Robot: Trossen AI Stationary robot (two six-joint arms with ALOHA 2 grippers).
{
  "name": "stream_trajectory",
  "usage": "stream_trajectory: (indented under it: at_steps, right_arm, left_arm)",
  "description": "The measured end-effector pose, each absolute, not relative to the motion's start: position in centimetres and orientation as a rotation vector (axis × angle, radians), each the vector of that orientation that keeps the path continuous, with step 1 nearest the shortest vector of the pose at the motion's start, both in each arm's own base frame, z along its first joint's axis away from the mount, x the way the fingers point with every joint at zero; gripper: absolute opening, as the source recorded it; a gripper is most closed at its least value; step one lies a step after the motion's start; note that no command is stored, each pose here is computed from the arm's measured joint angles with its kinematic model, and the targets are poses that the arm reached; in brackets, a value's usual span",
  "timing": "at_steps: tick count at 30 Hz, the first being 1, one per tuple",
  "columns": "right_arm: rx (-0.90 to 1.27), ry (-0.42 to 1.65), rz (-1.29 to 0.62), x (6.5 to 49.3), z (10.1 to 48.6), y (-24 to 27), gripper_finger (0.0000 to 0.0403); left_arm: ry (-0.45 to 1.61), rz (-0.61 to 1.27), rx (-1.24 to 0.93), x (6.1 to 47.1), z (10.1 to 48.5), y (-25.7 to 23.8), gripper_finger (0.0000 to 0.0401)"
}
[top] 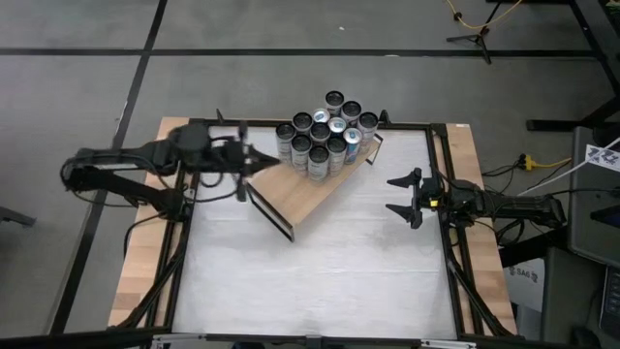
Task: Place canned beverage on shelf
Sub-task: Return to Home Position
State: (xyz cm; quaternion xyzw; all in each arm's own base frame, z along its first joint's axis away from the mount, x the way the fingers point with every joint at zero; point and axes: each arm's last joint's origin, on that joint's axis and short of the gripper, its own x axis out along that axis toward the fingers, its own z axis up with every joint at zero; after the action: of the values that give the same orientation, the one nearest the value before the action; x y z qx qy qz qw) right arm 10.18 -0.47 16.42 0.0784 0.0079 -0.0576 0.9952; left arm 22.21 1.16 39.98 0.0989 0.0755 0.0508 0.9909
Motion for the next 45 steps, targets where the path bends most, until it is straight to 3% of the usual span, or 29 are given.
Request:
stream_trajectory:
  at_steps: [10,19,28,45]
  right_arm:
    - [0.157,0.016,-0.115,10.2,16.4,-0.5,0.0388]
    - [0.157,0.016,-0.115,10.2,16.4,-0.5,0.0388]
    - [0.157,0.016,-0.115,10.2,16.4,-0.5,0.0388]
    - [0.157,0.016,-0.115,10.2,16.4,-0.5,0.0388]
  left_arm:
    - [-0.082,0.145,0.147,13.6,31.8,1.2,0.0000]
    - [-0.202,0.183,0.104,9.5,26.1,1.0,0.0000]
    - [-0.264,0.208,0.074,8.2,22.6,1.0,0.0000]
    - [-0.204,0.168,0.008,9.4,18.7,1.0,0.0000]
